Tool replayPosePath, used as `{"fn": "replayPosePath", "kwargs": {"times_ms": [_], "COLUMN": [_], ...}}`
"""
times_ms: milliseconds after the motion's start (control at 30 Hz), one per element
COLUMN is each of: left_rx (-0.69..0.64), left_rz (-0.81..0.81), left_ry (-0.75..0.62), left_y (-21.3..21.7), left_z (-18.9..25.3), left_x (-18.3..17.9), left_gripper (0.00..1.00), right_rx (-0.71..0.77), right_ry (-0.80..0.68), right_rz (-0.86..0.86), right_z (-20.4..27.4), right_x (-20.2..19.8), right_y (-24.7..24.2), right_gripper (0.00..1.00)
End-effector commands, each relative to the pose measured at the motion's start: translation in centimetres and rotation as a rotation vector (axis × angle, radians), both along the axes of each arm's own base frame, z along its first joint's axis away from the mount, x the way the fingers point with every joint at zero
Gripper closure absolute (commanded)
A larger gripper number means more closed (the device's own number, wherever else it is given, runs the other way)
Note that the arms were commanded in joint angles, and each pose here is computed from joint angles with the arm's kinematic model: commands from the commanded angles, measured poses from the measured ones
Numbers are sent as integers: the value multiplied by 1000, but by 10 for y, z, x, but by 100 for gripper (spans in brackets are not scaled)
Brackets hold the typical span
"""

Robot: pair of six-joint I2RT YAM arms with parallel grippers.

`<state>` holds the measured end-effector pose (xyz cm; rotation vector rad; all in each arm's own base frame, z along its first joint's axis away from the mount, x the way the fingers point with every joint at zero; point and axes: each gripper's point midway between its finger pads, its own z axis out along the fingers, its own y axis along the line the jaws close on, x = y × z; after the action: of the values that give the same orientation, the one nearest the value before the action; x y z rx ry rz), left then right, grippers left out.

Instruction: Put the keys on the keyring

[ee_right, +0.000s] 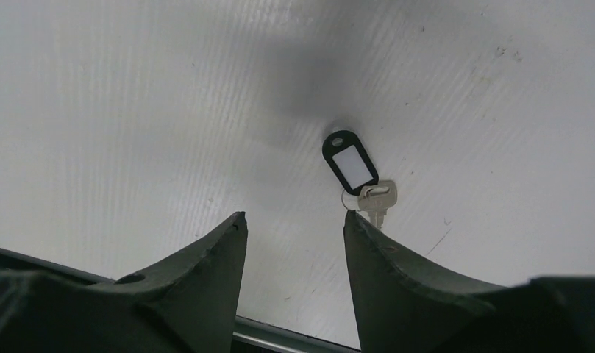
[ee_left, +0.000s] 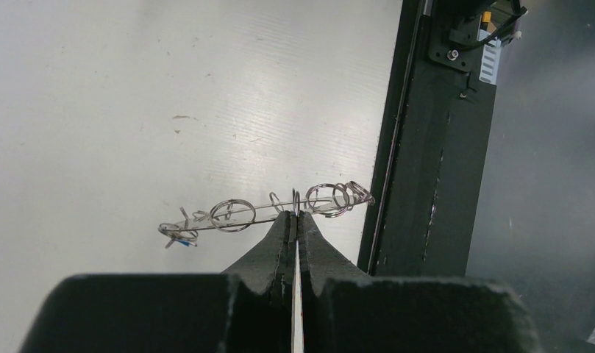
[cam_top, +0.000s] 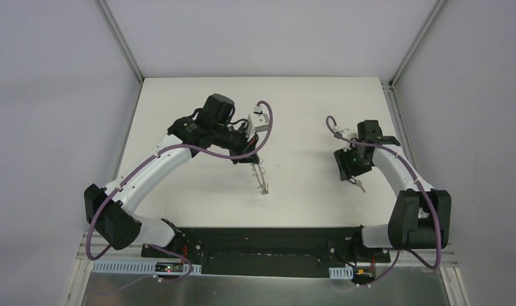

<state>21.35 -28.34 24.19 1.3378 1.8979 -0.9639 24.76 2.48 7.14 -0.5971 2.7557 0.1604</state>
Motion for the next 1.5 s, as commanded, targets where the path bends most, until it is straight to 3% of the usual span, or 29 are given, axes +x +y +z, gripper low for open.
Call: {"fn": "replayPosePath", "kwargs": {"times_ms": [0, 200, 533, 800, 1233, 1467], "left_rx": [-43, -35, 5, 30, 53, 64], "left_rz": [1, -3, 0, 5, 3, 1], "left_ry": [-21, -7, 1, 12, 31, 40], "left_y": [1, 1, 4, 5, 4, 4], "left_z": [18, 13, 9, 5, 5, 3], "left_x": [-5, -6, -3, -1, 1, 2], "left_gripper": [100, 100, 100, 100, 100, 100], "right_rx": [-118, -217, -259, -281, -299, -209], "right_ry": [61, 87, 46, 43, 56, 18], "right_rz": [101, 224, 385, 493, 521, 518], "right_z": [-8, -25, -39, -51, -49, -34], "right_x": [-17, -20, -6, -1, -1, 7], "right_y": [-21, -39, -44, -44, -45, -28], "right_gripper": [46, 45, 46, 52, 88, 96]}}
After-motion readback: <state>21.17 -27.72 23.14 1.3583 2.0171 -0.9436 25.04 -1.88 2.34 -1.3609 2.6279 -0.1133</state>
